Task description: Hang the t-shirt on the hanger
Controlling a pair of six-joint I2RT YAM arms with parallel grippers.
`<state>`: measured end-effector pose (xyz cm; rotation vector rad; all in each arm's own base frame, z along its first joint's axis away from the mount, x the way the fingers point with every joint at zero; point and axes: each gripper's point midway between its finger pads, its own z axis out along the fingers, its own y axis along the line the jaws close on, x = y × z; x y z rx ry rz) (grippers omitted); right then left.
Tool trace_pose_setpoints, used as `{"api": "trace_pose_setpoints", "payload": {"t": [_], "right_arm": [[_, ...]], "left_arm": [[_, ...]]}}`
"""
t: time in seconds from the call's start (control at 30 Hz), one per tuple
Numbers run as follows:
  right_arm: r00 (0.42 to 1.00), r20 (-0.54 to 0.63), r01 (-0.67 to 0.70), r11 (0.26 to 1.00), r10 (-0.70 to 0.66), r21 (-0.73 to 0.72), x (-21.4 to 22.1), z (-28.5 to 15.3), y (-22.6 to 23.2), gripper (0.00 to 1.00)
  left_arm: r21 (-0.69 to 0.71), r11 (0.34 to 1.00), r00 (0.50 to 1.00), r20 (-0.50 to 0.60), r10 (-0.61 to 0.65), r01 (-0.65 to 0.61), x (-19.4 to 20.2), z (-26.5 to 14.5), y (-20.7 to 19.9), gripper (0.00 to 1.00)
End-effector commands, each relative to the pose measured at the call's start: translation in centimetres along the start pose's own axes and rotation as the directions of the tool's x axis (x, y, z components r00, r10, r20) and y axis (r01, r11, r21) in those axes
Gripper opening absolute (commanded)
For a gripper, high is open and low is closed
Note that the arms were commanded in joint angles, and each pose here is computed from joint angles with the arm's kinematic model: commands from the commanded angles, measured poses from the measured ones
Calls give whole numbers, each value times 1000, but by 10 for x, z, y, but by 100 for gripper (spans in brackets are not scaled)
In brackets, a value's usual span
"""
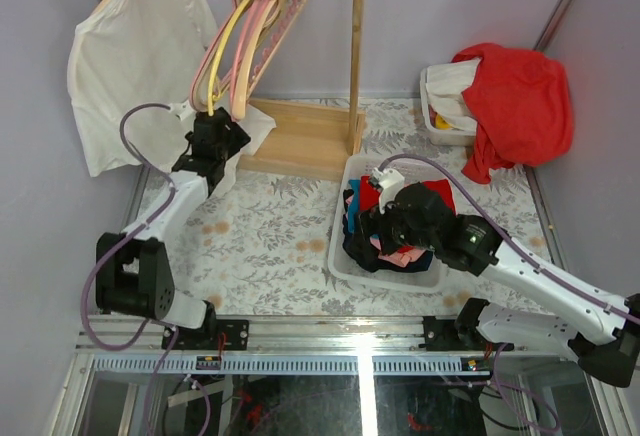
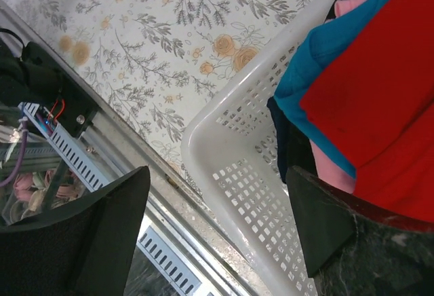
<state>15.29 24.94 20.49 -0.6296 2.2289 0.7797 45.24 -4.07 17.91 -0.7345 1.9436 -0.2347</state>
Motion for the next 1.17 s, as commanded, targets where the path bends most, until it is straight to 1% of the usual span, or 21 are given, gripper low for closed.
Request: {"api": "trace_pose_setpoints", "payload": {"t": [0.0,0.23,0.33,0.4,0.43,0.47,0.5,0.53,0.7,0.83,0.9,0.97,1.03,1.13], "right_arm": [[1000,21,-13,998,12,63,-22,-2,-3,87],[998,59,-34,998,31,47,-27,-6,1,86],[995,89,-44,999,42,21,-29,-9,4,91],[993,113,-46,999,46,2,-31,-13,6,98],[992,119,-50,999,49,2,-32,-15,6,99],[991,127,-52,999,51,2,-34,-17,7,99],[990,133,-55,998,54,3,-36,-20,7,99],[988,141,-68,998,65,13,-38,-22,6,99],[980,182,-86,996,86,-8,-48,-36,11,99],[967,241,-80,997,80,-7,-55,-47,9,99],[963,261,-77,997,72,9,-61,-53,7,99],[955,287,-77,997,71,10,-70,-59,9,99],[944,321,-72,997,76,-24,-82,-65,17,99],[939,332,-71,996,86,-57,-93,-69,26,99]], "left_arm": [[-26,1000,999,-35,-9,8,16,-31,22,64],[34,999,998,-56,-15,17,27,-79,25,64],[66,998,998,-70,5,0,36,-102,23,65],[109,994,996,-87,18,-9,41,-119,19,66],[137,990,995,-93,23,-11,42,-128,16,71],[163,987,994,-102,32,-15,45,-136,15,83],[186,982,993,-109,39,-19,46,-144,13,98],[204,978,992,-117,53,-28,47,-154,13,100],[318,946,988,-118,97,-55,43,-196,8,100],[442,894,987,-98,129,-73,38,-229,-3,100],[497,864,983,-105,149,-78,40,-241,-9,100],[514,854,978,-124,170,-84,43,-248,-10,100],[529,844,975,-127,183,-89,44,-255,-10,100],[567,820,974,-130,186,-81,46,-266,-12,100]]}}
